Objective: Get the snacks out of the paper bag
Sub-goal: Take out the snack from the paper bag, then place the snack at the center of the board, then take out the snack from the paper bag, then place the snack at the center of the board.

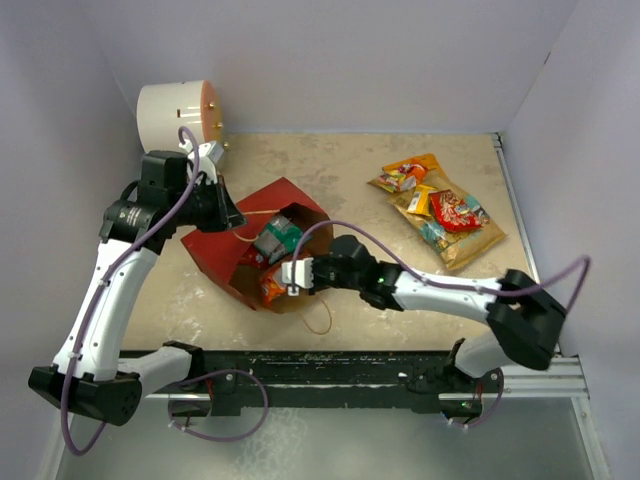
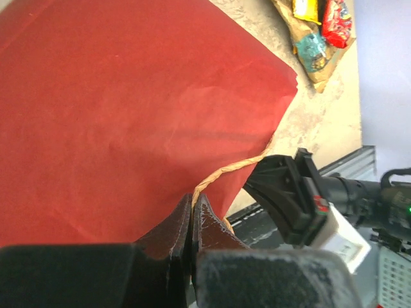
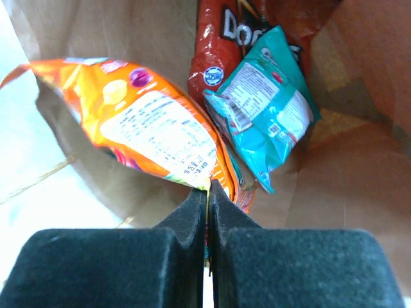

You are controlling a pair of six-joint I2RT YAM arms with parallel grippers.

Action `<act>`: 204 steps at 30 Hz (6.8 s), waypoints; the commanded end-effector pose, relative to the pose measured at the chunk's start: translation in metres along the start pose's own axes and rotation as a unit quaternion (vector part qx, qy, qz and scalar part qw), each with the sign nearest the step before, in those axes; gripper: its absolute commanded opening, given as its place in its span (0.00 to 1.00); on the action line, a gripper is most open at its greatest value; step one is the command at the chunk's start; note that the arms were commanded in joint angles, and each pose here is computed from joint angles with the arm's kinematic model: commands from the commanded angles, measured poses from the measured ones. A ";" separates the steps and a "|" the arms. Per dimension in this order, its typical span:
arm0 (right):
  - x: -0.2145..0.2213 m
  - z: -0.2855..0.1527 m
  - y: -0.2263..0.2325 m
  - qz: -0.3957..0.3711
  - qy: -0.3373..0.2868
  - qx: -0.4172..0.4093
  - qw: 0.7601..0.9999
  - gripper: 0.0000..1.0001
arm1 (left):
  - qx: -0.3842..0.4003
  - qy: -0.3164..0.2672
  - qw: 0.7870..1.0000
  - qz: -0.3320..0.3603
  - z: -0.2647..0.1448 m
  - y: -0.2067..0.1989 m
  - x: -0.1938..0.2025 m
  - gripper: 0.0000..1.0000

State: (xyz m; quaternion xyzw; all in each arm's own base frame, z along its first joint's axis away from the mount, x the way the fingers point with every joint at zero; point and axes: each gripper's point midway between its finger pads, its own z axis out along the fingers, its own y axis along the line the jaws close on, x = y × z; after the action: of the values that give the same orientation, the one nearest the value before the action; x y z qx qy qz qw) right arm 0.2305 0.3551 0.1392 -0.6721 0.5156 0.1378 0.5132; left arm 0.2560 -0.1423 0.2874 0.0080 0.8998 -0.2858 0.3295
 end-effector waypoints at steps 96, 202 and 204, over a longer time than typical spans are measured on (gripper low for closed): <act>-0.073 -0.140 -0.010 0.231 -0.127 0.022 0.964 0.70 | 0.094 0.005 0.992 -0.079 -0.008 -0.045 -0.009 0.00; 0.074 -0.268 -0.219 0.290 0.231 0.535 0.759 0.00 | 0.064 -0.013 0.994 -0.090 -0.002 -0.037 -0.021 0.00; 0.099 -0.267 -0.231 0.316 0.259 0.541 0.735 0.00 | 0.064 -0.011 0.994 -0.087 0.002 -0.036 -0.022 0.00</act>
State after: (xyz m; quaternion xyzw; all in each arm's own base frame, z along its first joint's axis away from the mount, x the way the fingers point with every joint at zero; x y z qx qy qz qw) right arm 0.3342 0.0912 0.2928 -0.2000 0.7921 -0.1693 0.5513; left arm 0.2545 -0.1654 0.3139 -0.0584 0.8809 -0.3642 0.2966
